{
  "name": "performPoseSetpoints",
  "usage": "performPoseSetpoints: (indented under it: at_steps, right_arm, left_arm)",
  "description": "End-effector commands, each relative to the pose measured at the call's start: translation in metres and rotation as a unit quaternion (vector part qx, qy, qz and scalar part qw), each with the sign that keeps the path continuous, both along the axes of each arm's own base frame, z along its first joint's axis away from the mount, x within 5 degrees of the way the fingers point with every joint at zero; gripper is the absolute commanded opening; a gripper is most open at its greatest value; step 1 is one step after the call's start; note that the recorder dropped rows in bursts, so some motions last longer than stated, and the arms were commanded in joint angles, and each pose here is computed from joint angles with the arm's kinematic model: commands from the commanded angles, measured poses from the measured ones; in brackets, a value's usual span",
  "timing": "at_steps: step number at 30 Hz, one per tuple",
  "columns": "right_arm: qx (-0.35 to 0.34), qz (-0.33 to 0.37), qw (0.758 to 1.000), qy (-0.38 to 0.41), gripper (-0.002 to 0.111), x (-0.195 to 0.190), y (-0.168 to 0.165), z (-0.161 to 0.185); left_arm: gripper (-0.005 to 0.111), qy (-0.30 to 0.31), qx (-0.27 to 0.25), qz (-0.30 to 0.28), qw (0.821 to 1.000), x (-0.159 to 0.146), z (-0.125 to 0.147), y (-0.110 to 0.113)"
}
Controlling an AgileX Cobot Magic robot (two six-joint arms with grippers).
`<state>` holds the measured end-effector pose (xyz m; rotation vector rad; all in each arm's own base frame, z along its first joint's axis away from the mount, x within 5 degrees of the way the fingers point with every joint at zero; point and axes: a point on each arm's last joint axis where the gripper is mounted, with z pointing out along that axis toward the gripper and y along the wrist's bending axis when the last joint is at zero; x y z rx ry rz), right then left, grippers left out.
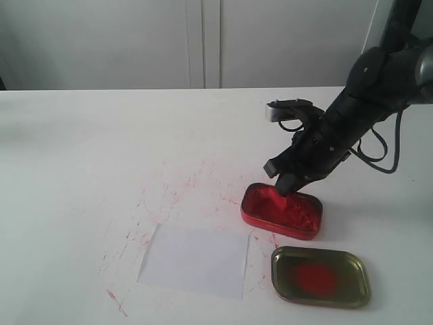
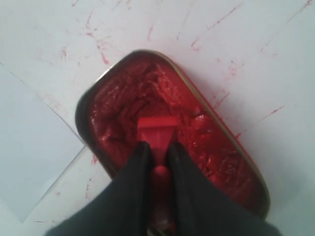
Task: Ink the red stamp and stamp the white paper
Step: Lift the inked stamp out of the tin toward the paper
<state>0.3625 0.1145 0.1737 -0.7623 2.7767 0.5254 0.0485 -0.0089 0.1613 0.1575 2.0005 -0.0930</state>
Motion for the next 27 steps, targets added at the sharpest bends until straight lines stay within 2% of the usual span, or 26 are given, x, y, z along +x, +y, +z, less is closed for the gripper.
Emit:
performPoseSetpoints:
  at_steps: [1, 12, 27]
  right_arm:
    - [0.008, -0.001, 1.000, -0.018, 0.000, -0.002, -0.001, 0.018]
    - [0.019, 0.015, 0.998, -0.052, 0.000, -0.014, 0.013, 0.047]
    - [0.030, 0.073, 0.996, -0.039, 0.000, -0.046, 0.079, 0.052]
  left_arm:
    - [0.000, 0.000, -0.004, 0.001, 1.000, 0.000, -0.001, 0.000]
    - [0.000, 0.000, -0.004, 0.001, 1.000, 0.000, -0.001, 0.000]
    - [0.000, 0.000, -0.004, 0.001, 1.000, 0.000, -0.001, 0.000]
